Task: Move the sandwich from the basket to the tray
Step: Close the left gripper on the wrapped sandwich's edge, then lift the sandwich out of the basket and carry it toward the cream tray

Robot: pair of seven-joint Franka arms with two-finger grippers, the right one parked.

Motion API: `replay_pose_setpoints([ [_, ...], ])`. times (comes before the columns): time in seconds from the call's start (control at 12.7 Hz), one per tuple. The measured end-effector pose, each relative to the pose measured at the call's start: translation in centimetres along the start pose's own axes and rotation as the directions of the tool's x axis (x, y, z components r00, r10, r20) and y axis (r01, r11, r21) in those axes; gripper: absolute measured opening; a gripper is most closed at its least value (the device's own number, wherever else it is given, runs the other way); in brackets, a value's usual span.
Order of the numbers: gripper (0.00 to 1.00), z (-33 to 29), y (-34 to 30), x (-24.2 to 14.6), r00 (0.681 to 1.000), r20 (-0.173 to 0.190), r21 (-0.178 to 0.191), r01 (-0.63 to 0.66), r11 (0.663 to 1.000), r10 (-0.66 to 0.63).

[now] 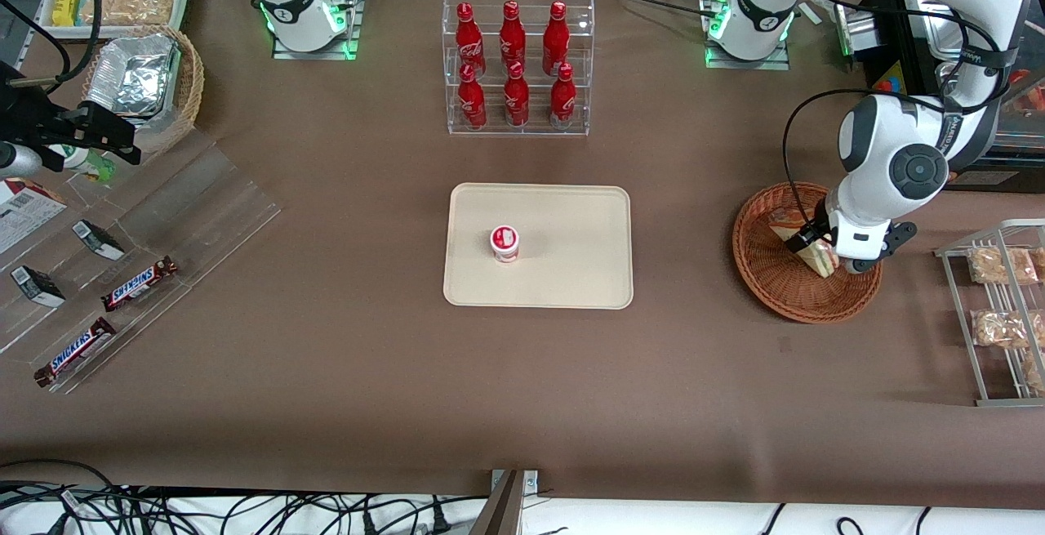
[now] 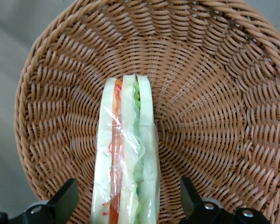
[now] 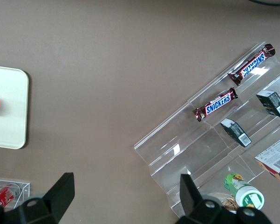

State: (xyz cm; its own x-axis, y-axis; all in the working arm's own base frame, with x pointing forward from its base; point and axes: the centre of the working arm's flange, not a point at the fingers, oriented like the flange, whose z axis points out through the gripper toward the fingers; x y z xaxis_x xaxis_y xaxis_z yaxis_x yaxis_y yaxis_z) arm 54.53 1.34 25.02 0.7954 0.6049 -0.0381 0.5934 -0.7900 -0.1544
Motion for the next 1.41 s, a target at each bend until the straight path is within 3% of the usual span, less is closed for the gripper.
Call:
replay_pose_setpoints([
  [0.31,0.49,0.2,-0.1,-0.1,1.000,0.003,0.002,0.001,1.000,-0.001],
  [0.71,0.41,-0.3,0.0,-0.2,1.000,0.002,0.004,-0.014,1.000,0.014],
  [1.02,0.37,-5.1,1.7,0.4,0.993,0.018,0.029,-0.121,0.992,0.120],
  [1.18,0.37,-9.0,3.2,0.6,0.978,0.020,0.035,-0.209,0.977,0.208],
  [1.41,0.38,-14.4,5.9,0.1,0.933,-0.010,0.021,-0.361,0.932,0.361],
])
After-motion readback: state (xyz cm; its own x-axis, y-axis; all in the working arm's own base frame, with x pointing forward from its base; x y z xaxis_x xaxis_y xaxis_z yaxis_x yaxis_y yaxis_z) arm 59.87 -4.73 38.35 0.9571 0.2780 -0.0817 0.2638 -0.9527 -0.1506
